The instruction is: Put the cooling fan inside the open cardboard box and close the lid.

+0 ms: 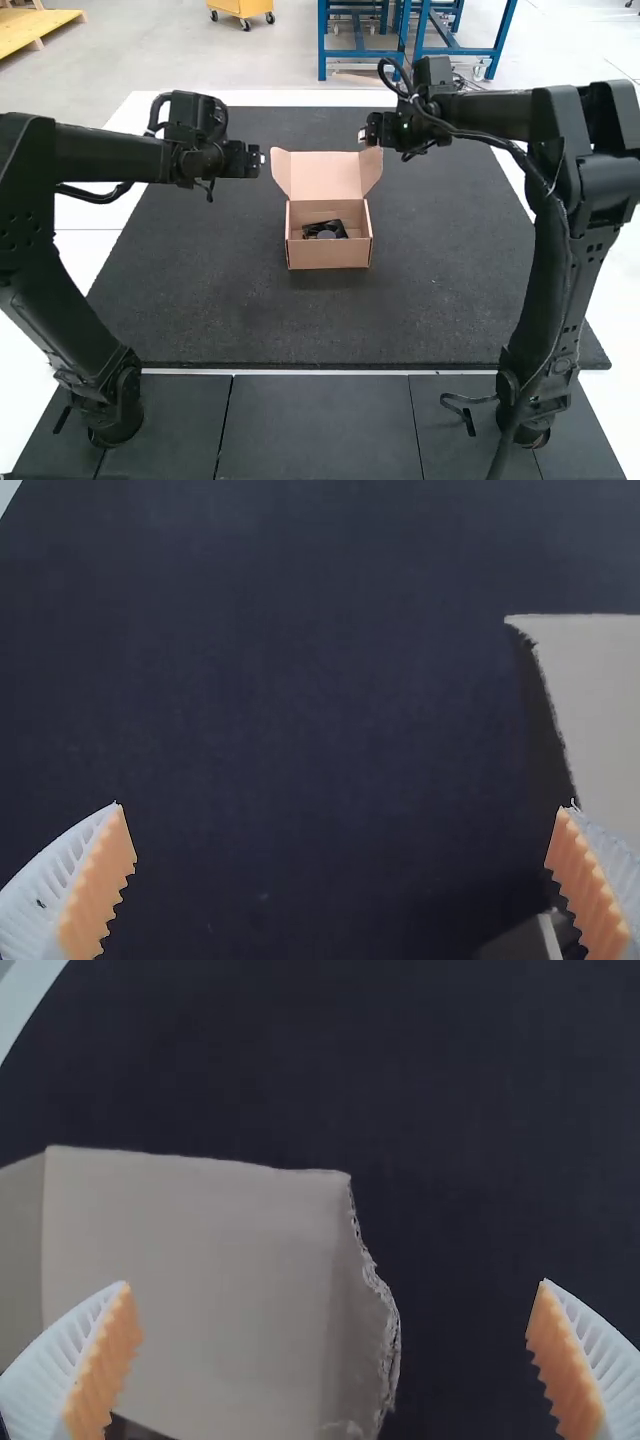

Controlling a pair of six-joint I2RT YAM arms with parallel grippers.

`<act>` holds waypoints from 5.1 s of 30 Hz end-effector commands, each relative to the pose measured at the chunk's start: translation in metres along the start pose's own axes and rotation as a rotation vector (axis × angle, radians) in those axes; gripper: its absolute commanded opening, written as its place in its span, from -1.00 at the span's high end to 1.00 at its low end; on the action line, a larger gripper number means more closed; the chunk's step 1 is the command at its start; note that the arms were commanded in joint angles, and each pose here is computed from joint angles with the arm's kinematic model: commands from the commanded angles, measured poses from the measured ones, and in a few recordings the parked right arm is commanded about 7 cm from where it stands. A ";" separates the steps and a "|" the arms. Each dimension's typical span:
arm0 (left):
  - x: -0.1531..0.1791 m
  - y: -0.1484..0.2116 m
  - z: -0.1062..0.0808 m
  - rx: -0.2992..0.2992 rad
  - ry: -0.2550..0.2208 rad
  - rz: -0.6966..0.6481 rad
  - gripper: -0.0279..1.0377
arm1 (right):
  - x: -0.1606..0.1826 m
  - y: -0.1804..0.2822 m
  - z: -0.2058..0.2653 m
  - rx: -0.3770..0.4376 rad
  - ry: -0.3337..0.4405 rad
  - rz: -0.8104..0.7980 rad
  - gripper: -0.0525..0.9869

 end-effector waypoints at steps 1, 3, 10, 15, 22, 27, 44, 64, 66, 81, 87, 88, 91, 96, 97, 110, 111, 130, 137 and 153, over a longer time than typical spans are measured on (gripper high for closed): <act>-0.016 -0.004 -0.002 0.004 -0.009 -0.037 -0.87 | -0.011 0.006 -0.002 -0.021 -0.004 -0.017 -0.81; -0.016 -0.008 -0.003 0.003 -0.009 -0.034 -0.87 | -0.009 0.006 -0.001 -0.028 -0.008 -0.003 -0.81; -0.022 -0.019 -0.005 0.007 -0.008 -0.049 -0.87 | -0.002 0.004 -0.001 -0.036 -0.020 0.052 -0.82; -0.021 -0.026 -0.006 0.007 -0.009 -0.044 -0.87 | -0.001 -0.002 -0.003 -0.043 -0.029 0.076 -0.81; -0.023 -0.031 -0.009 0.013 -0.011 -0.049 -0.87 | -0.003 -0.009 -0.014 -0.028 -0.051 0.083 -0.79; -0.025 -0.037 -0.011 0.015 -0.013 -0.047 -0.87 | -0.004 -0.010 -0.021 -0.018 -0.063 0.092 -0.65; -0.029 -0.043 -0.025 0.042 -0.025 -0.052 -0.87 | -0.004 -0.011 -0.026 -0.044 -0.093 0.091 0.20; -0.028 -0.043 -0.025 0.040 -0.025 -0.047 -0.87 | -0.001 -0.020 -0.022 -0.102 -0.105 0.123 0.59; -0.028 -0.043 -0.025 0.040 -0.025 -0.047 -0.87 | 0.000 -0.020 -0.022 -0.102 -0.106 0.125 0.64; -0.031 -0.042 -0.026 0.042 -0.023 -0.052 -0.87 | -0.009 -0.010 -0.011 -0.110 -0.084 0.165 0.64; -0.031 -0.041 -0.029 0.047 -0.026 -0.052 -0.87 | -0.005 -0.010 -0.010 -0.111 -0.083 0.190 0.77; -0.030 -0.041 -0.030 0.049 -0.028 -0.048 -0.87 | -0.005 -0.009 -0.010 -0.111 -0.084 0.191 0.80; -0.030 -0.041 -0.031 0.052 -0.029 -0.049 -0.87 | -0.005 -0.009 -0.010 -0.113 -0.083 0.194 0.81; -0.030 -0.040 -0.031 0.053 -0.028 -0.051 -0.87 | -0.003 -0.010 -0.005 -0.122 -0.081 0.202 0.89; -0.030 -0.040 -0.031 0.052 -0.028 -0.049 -0.87 | -0.003 -0.010 -0.003 -0.126 -0.076 0.203 0.90; -0.034 -0.036 -0.033 0.053 -0.027 -0.046 -0.87 | 0.005 -0.010 0.014 -0.161 -0.067 0.259 0.94; -0.034 -0.036 -0.033 0.052 -0.027 -0.044 -0.87 | 0.006 -0.009 0.016 -0.165 -0.062 0.268 0.94; -0.033 -0.015 -0.056 0.104 -0.036 -0.026 -0.87 | 0.014 0.013 0.031 -0.160 -0.036 0.160 0.94; -0.032 -0.009 -0.056 0.102 -0.034 -0.014 -0.87 | 0.032 0.021 0.039 -0.172 -0.030 0.140 0.94; -0.012 -0.004 -0.048 0.091 -0.025 0.028 -0.87 | 0.047 0.037 0.046 -0.154 -0.033 0.017 0.94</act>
Point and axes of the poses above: each hand's point on the last joint's axis, 136 mm out from that joint toward the fingers, its own y axis back along the fingers, its own z axis along the line the jaws close on, x = y × z, the point moved 9 cm from there along y, back along the fingers, and after that the axes turned 8 degrees about y, right-handed, at the moved point
